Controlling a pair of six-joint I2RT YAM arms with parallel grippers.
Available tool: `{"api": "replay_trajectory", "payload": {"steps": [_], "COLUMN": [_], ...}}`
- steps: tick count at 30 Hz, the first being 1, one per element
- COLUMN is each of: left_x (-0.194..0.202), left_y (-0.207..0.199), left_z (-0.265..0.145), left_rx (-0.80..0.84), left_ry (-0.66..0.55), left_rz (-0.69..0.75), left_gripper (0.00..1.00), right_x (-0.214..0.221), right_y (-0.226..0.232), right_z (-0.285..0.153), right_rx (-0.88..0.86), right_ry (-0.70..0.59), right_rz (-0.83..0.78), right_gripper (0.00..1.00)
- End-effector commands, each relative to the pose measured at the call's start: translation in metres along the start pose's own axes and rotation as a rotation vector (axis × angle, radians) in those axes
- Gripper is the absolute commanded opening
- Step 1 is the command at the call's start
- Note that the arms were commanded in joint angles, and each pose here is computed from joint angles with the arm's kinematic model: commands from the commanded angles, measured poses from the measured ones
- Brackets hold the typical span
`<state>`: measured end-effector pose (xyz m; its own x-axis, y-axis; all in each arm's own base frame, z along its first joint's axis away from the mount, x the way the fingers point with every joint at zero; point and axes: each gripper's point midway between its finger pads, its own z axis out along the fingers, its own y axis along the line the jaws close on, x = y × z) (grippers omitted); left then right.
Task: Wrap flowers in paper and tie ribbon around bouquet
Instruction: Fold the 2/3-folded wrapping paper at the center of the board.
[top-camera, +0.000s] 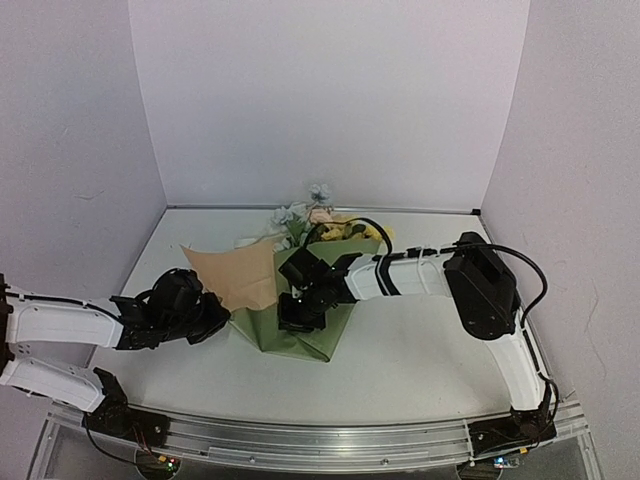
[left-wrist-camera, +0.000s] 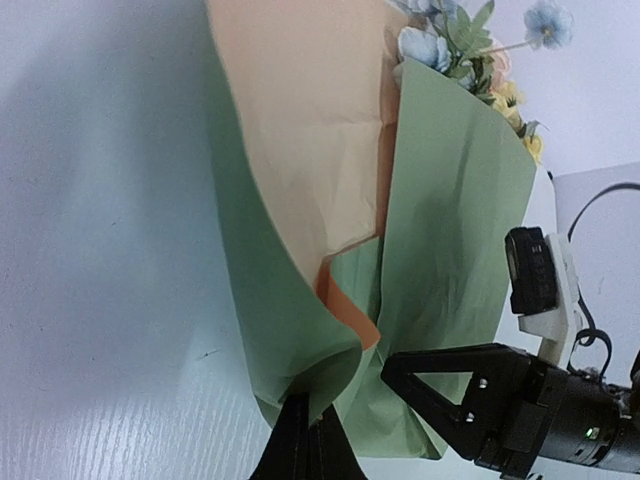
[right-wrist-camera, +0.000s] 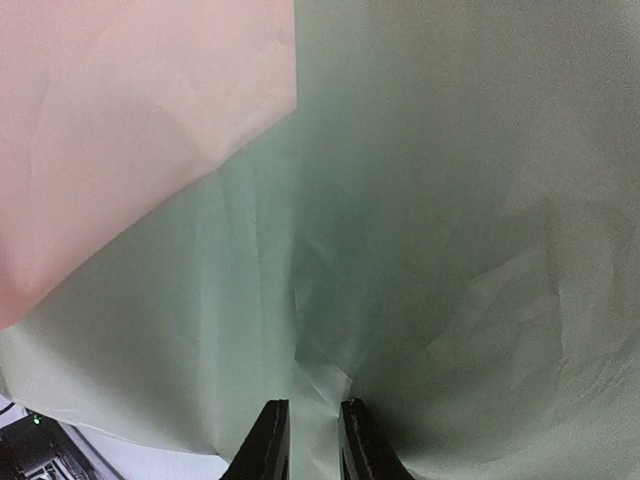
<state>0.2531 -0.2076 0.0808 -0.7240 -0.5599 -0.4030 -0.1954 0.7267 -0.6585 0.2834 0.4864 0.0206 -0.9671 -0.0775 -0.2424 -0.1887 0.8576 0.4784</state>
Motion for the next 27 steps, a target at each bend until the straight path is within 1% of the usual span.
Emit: {"api": "replay_trajectory", "payload": {"steps": [1, 5, 8, 10, 17, 21, 27], "left_x": [-0.004, 0.003, 0.018, 0.028, 0.056, 0.072, 0.078], "left_y": [-0.031, -0.080, -0.106, -0.115, -0.125, -0.121, -0.115], "left_z": [-0.004, 0.000, 0.006, 0.013, 0.038, 0.050, 0.059], "left_rx": [0.075, 0.232, 0.326, 0.350, 0.395, 0.393, 0.366], "left_ry": [-0.041, -0.022, 0.030, 0.068, 0.184, 0.255, 0.290], "left_rz": [0.153, 0.268, 0.334, 0.368, 0.433, 0.456, 0.472], "left_gripper": [0.00, 0.00, 0.00, 0.00, 0.00, 0.00, 0.00], "right_x": [0.017, 0.017, 0.017, 0.016, 0.007, 0.000, -0.010], "right_y": [-0.019, -0.019, -0.018, -0.016, -0.013, -0.010, 0.002], "right_z": [0.014, 0.012, 0.011, 0.009, -0.004, -0.018, -0.044], "right_rx": [0.082, 0.084, 0.073, 0.050, -0.048, -0.081, -0.123], "right_ry": [0.037, 0.030, 0.028, 0.016, -0.049, -0.099, -0.154], "right_rz": [0.027, 0.030, 0.041, 0.053, 0.120, 0.131, 0.100], "right_gripper": [0.19, 0.19, 0.18, 0.18, 0.17, 0.17, 0.17]}}
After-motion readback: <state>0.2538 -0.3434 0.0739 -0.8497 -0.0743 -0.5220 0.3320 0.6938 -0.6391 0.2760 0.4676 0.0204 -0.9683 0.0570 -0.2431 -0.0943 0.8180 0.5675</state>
